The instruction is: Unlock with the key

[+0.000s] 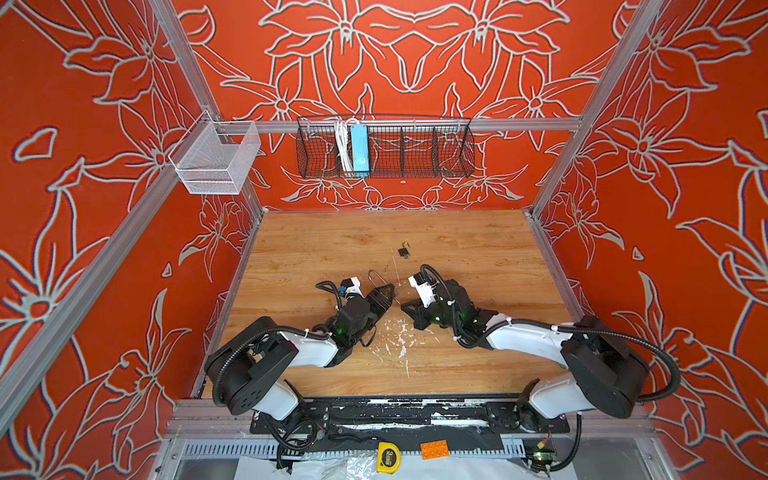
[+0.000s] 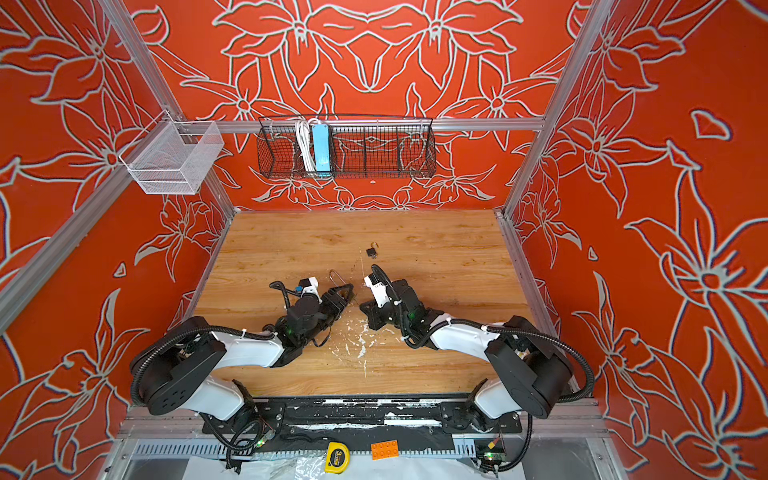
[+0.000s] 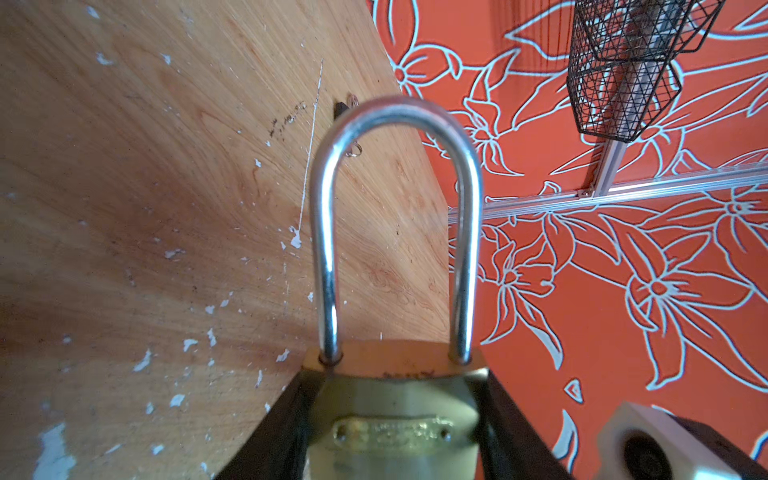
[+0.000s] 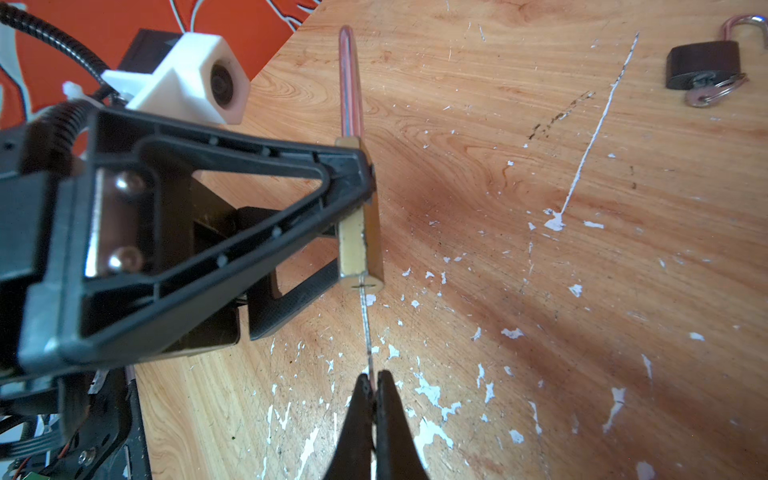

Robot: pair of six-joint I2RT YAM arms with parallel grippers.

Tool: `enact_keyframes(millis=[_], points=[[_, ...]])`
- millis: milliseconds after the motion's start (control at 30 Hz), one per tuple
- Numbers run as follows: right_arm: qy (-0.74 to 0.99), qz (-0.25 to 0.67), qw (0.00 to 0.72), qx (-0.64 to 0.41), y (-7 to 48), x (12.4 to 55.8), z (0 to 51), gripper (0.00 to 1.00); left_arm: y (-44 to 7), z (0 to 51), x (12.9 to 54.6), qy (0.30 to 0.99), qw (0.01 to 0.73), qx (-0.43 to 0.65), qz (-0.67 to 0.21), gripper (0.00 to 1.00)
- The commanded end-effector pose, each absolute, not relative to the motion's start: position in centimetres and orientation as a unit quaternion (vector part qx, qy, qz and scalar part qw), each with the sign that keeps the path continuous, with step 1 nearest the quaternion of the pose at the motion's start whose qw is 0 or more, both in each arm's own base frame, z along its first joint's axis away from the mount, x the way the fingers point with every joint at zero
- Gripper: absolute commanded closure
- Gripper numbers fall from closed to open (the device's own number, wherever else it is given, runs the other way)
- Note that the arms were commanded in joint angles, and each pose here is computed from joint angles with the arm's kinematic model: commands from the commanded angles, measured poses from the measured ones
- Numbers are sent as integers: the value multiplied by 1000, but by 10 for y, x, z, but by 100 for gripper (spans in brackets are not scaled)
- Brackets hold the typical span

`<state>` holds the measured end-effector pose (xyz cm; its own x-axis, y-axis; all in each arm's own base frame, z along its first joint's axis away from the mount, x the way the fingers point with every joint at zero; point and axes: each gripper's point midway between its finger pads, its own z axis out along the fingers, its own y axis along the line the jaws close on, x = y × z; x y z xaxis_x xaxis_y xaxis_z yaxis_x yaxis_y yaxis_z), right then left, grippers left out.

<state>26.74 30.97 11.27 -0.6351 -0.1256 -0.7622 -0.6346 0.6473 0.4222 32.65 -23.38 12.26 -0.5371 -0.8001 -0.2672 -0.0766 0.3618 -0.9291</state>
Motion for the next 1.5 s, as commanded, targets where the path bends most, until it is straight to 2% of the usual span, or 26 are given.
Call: enact_keyframes(millis=[0, 433, 800, 967, 1467], points=[[826, 359, 370, -226, 316, 272, 123, 100, -243, 159, 332, 697, 398, -287, -523, 100], [838, 342, 379, -194, 306, 279, 123, 100, -256, 150, 330, 699, 397, -271, -529, 100], [834, 346, 395, -167, 297, 281, 129, 100, -281, 138, 314, 678, 448, -251, -526, 100], [830, 349, 401, -167, 296, 281, 131, 100, -290, 121, 313, 678, 427, -268, -534, 100], [818, 341, 428, -178, 288, 278, 143, 100, -284, 157, 309, 676, 504, -185, -505, 100]])
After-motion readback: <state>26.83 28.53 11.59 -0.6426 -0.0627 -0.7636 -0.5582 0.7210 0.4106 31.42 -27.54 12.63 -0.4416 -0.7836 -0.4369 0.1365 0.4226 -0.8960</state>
